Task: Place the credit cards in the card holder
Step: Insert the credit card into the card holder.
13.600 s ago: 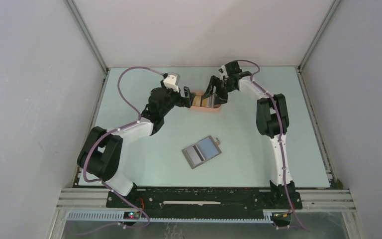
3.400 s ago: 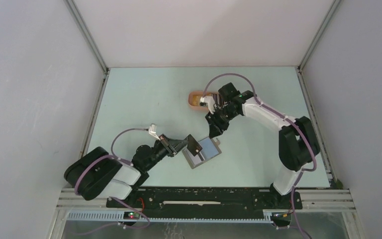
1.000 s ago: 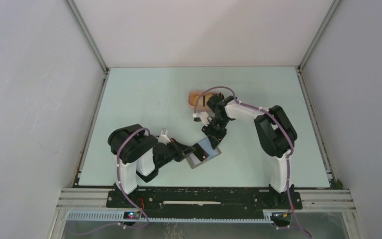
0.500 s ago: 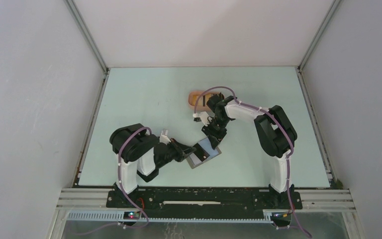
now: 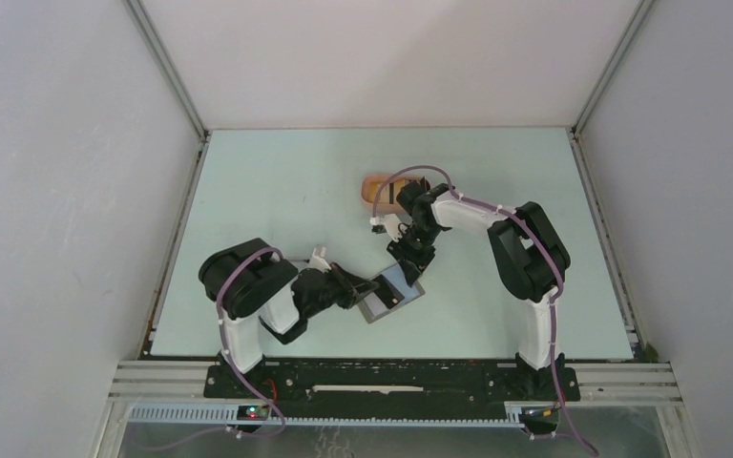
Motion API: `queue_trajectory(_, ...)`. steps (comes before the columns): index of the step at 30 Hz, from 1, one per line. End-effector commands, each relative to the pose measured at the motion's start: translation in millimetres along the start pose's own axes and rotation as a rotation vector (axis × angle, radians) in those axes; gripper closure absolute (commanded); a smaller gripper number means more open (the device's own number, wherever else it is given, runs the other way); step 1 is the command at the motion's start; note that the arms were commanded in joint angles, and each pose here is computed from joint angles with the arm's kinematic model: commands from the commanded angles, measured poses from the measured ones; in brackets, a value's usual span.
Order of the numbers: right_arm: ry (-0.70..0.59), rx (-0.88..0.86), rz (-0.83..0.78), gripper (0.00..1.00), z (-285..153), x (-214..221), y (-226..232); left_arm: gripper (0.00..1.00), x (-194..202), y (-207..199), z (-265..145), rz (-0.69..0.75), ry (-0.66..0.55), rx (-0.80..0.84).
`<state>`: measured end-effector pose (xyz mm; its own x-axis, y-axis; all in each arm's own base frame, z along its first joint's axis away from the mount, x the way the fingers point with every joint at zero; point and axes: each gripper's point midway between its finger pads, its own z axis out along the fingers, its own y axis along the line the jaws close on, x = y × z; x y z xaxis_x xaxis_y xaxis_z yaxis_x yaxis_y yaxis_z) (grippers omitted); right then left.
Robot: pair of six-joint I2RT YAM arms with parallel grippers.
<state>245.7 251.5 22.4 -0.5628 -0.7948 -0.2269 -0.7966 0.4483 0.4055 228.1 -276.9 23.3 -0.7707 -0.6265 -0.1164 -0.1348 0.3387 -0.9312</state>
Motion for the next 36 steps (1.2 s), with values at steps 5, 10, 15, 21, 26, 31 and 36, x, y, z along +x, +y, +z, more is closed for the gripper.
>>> queue_trajectory(5, -0.034, -0.008, -0.039, 0.63, -9, -13, 9, 0.99, 6, 11, 12, 0.025, 0.038, -0.047)
queue_trajectory(10, -0.058, -0.015, -0.048, 0.62, -15, -17, 13, 0.97, 7, 5, 18, 0.018, 0.051, -0.02)
queue_trajectory(15, -0.114, -0.019, -0.072, 0.62, -29, -25, 22, 0.92, 9, 6, 21, 0.017, 0.057, -0.014)
queue_trajectory(21, -0.219, -0.03, -0.143, 0.61, -52, -37, 37, 0.85, 9, 5, 21, 0.008, 0.061, 0.0)
queue_trajectory(26, -0.295, -0.06, -0.213, 0.62, -65, -43, 52, 0.79, 9, 5, 21, 0.005, 0.063, 0.003)
queue_trajectory(31, -0.364, -0.096, -0.343, 0.64, -71, -45, 73, 0.76, 9, 5, 21, 0.004, 0.067, 0.006)
queue_trajectory(36, -0.457, -0.051, -0.637, 0.69, -67, -40, 96, 0.75, 9, 7, 22, 0.003, 0.072, 0.004)
